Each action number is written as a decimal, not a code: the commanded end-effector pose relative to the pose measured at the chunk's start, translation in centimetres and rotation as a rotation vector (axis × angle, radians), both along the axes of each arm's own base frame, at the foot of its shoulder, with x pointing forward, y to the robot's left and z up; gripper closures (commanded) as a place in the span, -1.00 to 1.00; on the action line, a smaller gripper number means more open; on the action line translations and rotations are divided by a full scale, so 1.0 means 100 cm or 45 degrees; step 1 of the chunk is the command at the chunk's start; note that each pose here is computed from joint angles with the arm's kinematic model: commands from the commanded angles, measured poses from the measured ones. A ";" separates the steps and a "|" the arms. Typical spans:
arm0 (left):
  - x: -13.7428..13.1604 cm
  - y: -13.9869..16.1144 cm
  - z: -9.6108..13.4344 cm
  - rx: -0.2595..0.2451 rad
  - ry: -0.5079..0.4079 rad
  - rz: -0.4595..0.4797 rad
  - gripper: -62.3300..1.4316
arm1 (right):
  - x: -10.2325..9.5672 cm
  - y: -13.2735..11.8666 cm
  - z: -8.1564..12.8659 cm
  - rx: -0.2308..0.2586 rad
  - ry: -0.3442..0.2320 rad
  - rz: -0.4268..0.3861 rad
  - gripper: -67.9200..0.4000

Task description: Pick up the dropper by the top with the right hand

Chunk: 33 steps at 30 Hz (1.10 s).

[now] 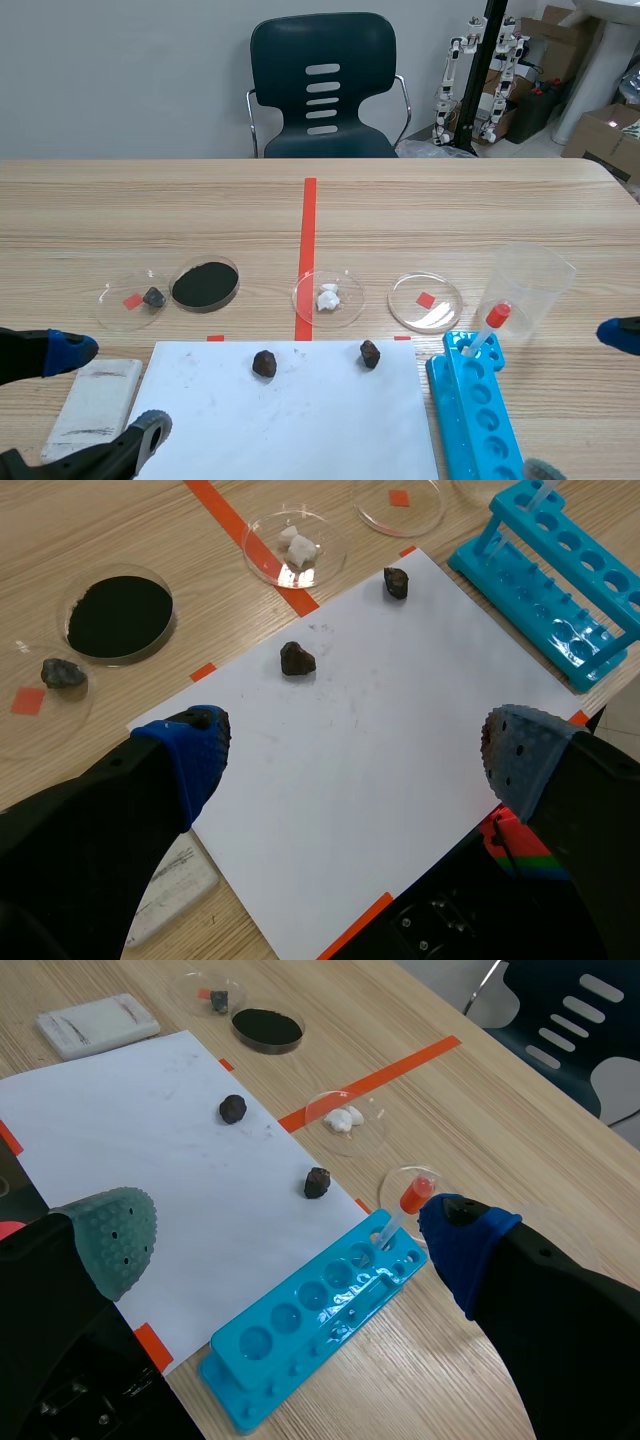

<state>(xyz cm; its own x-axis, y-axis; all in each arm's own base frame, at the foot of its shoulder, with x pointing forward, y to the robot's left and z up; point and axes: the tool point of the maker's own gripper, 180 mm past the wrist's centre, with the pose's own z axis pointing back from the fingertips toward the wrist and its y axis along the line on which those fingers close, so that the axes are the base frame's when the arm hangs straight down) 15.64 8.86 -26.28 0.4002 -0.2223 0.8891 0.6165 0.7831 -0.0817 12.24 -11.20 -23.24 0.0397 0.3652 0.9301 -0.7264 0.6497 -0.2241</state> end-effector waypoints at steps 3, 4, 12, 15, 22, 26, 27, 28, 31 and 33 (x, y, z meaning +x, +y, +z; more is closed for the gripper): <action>0.002 -0.005 0.011 -0.037 -0.034 -0.002 -0.70 | 0.004 0.003 0.009 0.023 -0.040 0.014 -0.61; 0.002 -0.005 0.011 -0.037 -0.034 -0.002 -0.70 | 0.004 0.003 0.009 0.023 -0.040 0.013 -0.61; 0.002 -0.005 0.011 -0.037 -0.034 -0.002 -0.70 | 0.004 0.003 0.008 0.021 -0.037 0.013 -0.61; 0.002 -0.005 0.011 -0.037 -0.034 -0.002 -0.70 | 0.004 0.003 0.008 0.021 -0.038 0.013 -0.61; 0.002 -0.005 0.011 -0.037 -0.034 -0.002 -0.70 | 0.005 0.004 0.010 0.017 -0.060 0.024 -0.61; 0.002 -0.005 0.011 -0.037 -0.034 -0.002 -0.70 | 0.005 0.004 0.011 0.020 -0.063 0.025 -0.61; 0.002 -0.005 0.011 -0.037 -0.034 -0.002 -0.70 | 0.005 0.004 0.011 0.018 -0.065 0.024 -0.61; 0.002 -0.005 0.011 -0.037 -0.034 -0.002 -0.70 | 0.005 0.003 0.010 0.013 -0.061 0.023 -0.61; 0.002 -0.005 0.011 -0.037 -0.034 -0.001 -0.70 | 0.008 0.002 0.011 0.023 -0.071 0.017 -0.61; 0.002 -0.005 0.011 -0.037 -0.034 -0.001 -0.70 | 0.011 -0.001 0.015 0.085 -0.093 -0.010 -0.61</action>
<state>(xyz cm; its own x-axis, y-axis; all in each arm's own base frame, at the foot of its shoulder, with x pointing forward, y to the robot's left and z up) 15.64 8.86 -26.28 0.4002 -0.2223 0.8891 0.6165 0.7831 -0.0817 12.90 -11.18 -22.47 -0.0013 0.3393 0.9407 -0.7144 0.6579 -0.2384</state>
